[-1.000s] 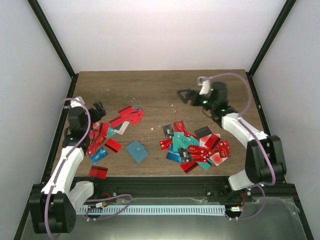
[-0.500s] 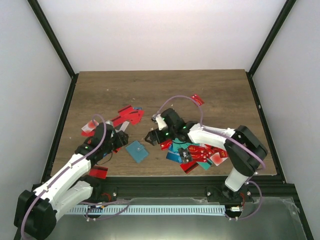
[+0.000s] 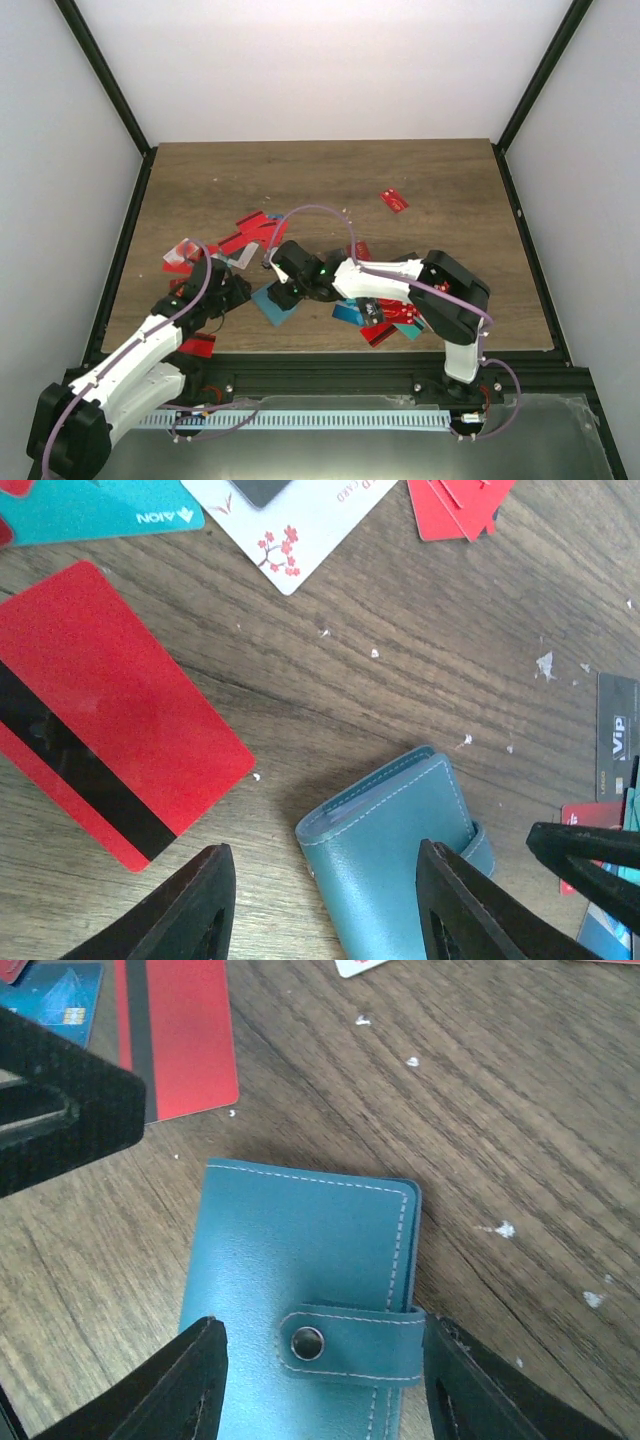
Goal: Put the credit cards into the card holder
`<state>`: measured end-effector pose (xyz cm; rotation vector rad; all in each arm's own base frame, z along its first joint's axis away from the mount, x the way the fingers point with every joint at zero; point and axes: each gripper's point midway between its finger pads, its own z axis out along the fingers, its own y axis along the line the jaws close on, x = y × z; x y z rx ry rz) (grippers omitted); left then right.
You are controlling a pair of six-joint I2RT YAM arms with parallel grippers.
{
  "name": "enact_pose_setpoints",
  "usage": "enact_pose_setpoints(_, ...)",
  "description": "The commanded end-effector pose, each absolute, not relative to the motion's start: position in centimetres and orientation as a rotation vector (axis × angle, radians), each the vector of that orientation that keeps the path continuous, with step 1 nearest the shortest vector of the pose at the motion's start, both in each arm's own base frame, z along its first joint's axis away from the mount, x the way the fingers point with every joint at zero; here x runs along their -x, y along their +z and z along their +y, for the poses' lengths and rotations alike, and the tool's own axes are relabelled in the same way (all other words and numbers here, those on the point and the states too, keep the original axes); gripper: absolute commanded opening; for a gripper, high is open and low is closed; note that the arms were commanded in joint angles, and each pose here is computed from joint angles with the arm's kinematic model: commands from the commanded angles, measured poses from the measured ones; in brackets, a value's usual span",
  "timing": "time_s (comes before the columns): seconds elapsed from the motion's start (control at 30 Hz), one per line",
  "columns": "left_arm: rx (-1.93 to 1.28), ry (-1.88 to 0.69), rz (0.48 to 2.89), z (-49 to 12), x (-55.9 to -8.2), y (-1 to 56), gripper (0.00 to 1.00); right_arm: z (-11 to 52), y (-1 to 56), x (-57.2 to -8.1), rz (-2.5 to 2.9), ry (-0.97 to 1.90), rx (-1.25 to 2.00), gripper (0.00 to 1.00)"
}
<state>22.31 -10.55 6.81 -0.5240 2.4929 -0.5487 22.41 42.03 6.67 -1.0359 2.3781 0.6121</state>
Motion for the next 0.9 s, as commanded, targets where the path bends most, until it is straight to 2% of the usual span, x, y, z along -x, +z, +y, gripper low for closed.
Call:
enact_pose_setpoints(0.0,0.519,-0.609,2.506,-11.4,-22.0,6.3,0.52,42.4,7.6,-22.6,2.361,0.580,1.042,0.55)
enact_pose_setpoints(0.87,0.511,-0.618,2.526,-12.1,-20.4,4.6,0.48,42.2,3.4,-21.1,2.317,0.366,1.188,0.48)
